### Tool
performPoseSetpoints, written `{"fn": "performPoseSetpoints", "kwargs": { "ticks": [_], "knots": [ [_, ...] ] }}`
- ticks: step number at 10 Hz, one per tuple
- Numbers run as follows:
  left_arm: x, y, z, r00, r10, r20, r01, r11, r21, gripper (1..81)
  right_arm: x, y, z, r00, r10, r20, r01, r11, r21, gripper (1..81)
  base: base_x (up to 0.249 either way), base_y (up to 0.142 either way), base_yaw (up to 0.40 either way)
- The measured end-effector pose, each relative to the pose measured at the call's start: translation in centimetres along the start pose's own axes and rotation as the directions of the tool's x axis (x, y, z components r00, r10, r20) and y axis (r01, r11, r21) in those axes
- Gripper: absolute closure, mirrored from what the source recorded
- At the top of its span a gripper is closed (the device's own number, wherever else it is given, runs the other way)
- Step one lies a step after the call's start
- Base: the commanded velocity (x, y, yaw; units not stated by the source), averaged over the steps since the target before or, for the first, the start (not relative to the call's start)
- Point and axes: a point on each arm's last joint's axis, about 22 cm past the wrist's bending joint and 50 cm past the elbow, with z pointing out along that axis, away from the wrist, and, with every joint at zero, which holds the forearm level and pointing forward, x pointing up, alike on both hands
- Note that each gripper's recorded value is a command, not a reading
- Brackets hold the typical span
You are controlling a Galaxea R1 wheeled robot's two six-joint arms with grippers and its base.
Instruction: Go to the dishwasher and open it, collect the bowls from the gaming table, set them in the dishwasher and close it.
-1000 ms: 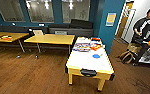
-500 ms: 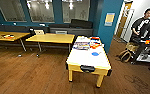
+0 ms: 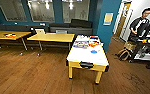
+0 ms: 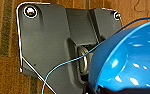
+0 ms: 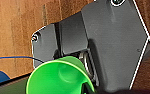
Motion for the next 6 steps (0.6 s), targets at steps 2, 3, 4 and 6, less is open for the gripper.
{"fn": "performPoseSetpoints", "kwargs": {
  "ticks": [2, 3, 4, 6],
  "knots": [
    [-0.13, 0.08, 0.02, 1.0000, -0.001, 0.002, 0.001, 1.0000, -0.001, 81.1, -0.14, 0.03, -0.02, 1.0000, 0.001, 0.001, -0.001, 1.0000, -0.001, 81.1, -0.146, 0.000, 0.000],
    [-0.20, 0.08, 0.01, 1.0000, -0.001, 0.002, 0.001, 1.0000, -0.001, 81.1, -0.35, 0.11, -0.06, 1.0000, 0.002, 0.004, -0.002, 1.0000, -0.002, 81.1, -0.143, 0.000, 0.000],
    [0.04, 0.06, 0.04, 1.0000, -0.001, 0.001, 0.001, 1.0000, 0.000, 81.1, -0.29, 0.05, -0.04, 1.0000, 0.002, 0.004, -0.002, 1.0000, -0.001, 81.1, -0.141, 0.000, 0.000],
    [-0.25, 0.11, 0.02, 1.0000, 0.007, 0.003, -0.007, 1.0000, -0.001, 81.1, -0.65, 0.15, -0.09, 1.0000, 0.002, 0.006, -0.002, 1.0000, -0.002, 81.1, -0.093, 0.000, 0.000]
  ]
}}
